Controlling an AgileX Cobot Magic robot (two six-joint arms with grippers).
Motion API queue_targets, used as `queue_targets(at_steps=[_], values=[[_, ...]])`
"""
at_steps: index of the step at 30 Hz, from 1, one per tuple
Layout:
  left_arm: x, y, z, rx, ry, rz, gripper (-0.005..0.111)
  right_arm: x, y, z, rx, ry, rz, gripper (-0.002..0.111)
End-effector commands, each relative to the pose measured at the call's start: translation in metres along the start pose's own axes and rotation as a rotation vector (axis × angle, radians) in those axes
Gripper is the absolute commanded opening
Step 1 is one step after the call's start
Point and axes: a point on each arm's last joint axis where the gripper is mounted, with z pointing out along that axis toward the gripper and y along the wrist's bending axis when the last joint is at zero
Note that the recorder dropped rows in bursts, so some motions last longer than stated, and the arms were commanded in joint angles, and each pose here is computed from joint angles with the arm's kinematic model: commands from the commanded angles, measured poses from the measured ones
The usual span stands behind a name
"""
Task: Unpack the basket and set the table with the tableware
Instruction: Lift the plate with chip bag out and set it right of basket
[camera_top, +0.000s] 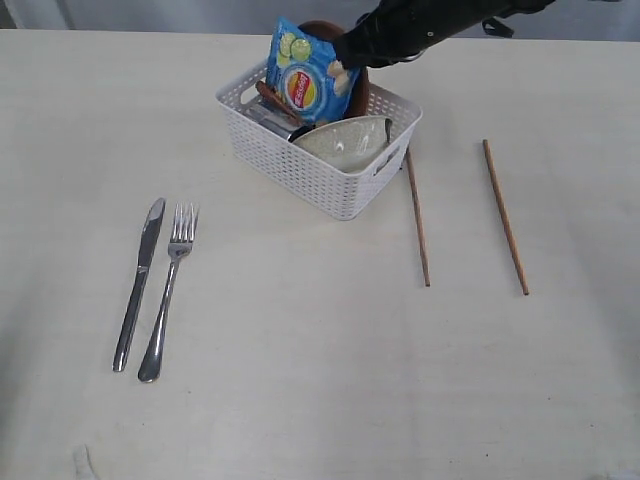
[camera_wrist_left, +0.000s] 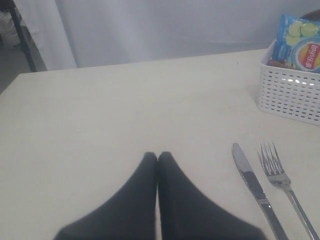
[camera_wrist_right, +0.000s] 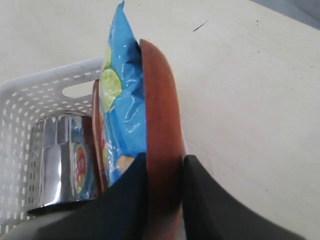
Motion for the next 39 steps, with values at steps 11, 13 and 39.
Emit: queue_targets(at_steps=[11, 13, 39], values=[[0.001, 0.0, 0.0, 0.004, -0.001, 0.002, 0.0, -0.051, -0.005, -0.081, 0.166, -0.264, -0.015, -0.001], [0.001, 0.0, 0.0, 0.004, -0.001, 0.002, 0.0, -0.049, -0.019, -0.089, 0.19, -0.274, 0.033, -0.001], [0.001, 0.0, 0.0, 0.004, -0.001, 0.002, 0.0, 0.118, -0.198, -0.031, 0.288, -0.05, 0.8, 0.0]])
